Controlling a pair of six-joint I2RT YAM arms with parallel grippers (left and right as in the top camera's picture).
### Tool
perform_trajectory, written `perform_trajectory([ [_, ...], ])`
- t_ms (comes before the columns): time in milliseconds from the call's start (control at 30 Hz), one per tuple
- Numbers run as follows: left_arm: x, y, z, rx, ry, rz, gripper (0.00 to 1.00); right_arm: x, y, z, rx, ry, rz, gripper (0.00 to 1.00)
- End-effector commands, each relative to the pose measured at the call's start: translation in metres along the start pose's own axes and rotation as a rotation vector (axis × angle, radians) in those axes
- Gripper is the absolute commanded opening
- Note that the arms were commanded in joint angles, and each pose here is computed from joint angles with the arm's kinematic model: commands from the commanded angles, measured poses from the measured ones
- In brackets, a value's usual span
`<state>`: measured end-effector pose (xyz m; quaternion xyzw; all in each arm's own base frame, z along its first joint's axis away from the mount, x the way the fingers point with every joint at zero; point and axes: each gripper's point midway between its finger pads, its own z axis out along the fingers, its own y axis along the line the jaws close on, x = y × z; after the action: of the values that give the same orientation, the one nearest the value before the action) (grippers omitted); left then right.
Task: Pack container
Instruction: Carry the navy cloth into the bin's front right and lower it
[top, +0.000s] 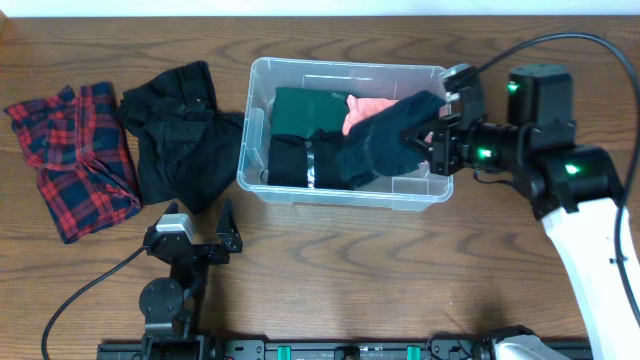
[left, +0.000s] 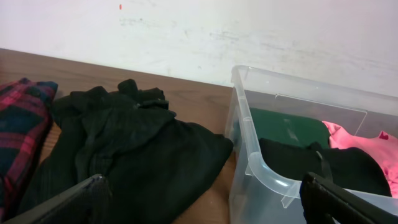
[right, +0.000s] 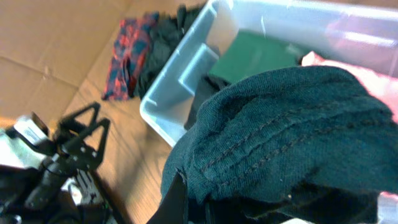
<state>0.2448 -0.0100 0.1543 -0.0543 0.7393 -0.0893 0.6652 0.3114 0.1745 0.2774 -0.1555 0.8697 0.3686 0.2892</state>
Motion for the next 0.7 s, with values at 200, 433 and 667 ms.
perform_trajectory([
  [200, 0.015, 0.001, 0.001, 0.002, 0.047, 0.002, 0.98, 0.010, -0.016, 0.030, -0.001, 0.096, -0.028, 0.01],
  [433, 0.015, 0.001, 0.001, 0.002, 0.047, 0.002, 0.98, 0.018, -0.042, 0.028, 0.146, 0.123, -0.010, 0.61],
  [667, 0.016, 0.001, 0.001, 0.002, 0.048, 0.002, 0.98, 0.020, -0.050, 0.025, 0.197, 0.136, -0.032, 0.68],
])
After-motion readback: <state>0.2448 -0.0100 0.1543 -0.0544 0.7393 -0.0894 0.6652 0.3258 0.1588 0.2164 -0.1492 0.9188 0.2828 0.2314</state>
